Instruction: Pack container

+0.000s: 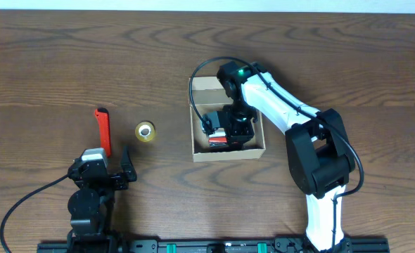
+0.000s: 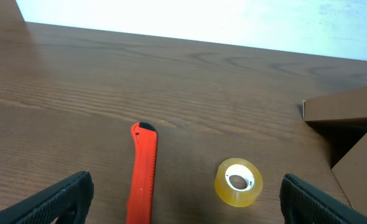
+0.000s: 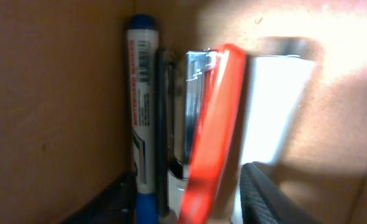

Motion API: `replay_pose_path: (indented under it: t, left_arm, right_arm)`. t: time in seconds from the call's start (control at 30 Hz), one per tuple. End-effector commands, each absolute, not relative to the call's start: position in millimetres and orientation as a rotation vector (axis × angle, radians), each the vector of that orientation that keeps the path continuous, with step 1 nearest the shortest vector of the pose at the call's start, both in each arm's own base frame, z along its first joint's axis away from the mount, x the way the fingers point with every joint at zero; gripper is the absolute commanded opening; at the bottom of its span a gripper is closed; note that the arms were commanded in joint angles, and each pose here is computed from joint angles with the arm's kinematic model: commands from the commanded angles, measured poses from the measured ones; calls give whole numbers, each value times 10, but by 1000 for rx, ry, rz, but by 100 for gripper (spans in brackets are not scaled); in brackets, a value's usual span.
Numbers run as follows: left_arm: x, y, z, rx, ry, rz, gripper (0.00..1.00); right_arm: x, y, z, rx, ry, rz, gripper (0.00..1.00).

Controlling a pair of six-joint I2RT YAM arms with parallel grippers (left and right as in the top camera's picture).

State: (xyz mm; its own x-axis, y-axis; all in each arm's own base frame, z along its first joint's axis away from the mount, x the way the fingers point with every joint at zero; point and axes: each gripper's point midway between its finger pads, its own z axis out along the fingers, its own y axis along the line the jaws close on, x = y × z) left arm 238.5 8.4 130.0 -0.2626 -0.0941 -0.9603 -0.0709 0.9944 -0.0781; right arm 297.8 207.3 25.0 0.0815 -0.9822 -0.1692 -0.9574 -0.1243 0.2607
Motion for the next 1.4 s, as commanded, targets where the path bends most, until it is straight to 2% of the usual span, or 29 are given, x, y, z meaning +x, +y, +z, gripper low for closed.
replay_pose_path:
  t: [0.0, 0.07, 0.23, 0.4, 0.5, 0.67, 0.83, 1.03, 1.17, 1.37]
  left_arm:
    - [2368, 107, 1183, -134, 1871, -8, 95]
    - [2370, 107, 1190, -133, 1868, -8, 95]
    - [2377, 106, 1285, -100, 1847, 14, 95]
    - [2358, 132, 1523, -159, 1805, -12, 95]
    - [2264, 197, 1759, -196, 1810, 15, 95]
    - [2125, 414, 2109, -306, 1910, 135, 95]
    - [2276, 511, 2376, -343, 2119, 234, 95]
    - [2510, 502, 2495, -314, 2517, 318, 95]
    - [2648, 505, 2567, -281, 2672, 361, 95]
    - [2884, 368, 2308, -66, 2819, 257, 95]
  right_arm:
    - [3140, 2170, 560, 2286, -2123, -439, 67]
    - [3199, 2200, 726, 2328, -2147, -420, 99]
    - [3328, 2251, 1246, 2387, -2278, -367, 99]
    - [3438, 2154, 1718, 2256, -2563, -319, 99]
    - [3554, 1969, 1984, 2077, -2802, -310, 99]
    - [3821, 1343, 2319, 1520, -3251, -308, 99]
    - [4055, 410, 2466, 873, -3551, -258, 99]
    - [4030, -952, 2492, -120, -3686, -96, 99]
    - [3878, -1548, 2512, -480, -3676, -36, 99]
    - [3662, -2010, 2485, -707, -3633, 34, 99]
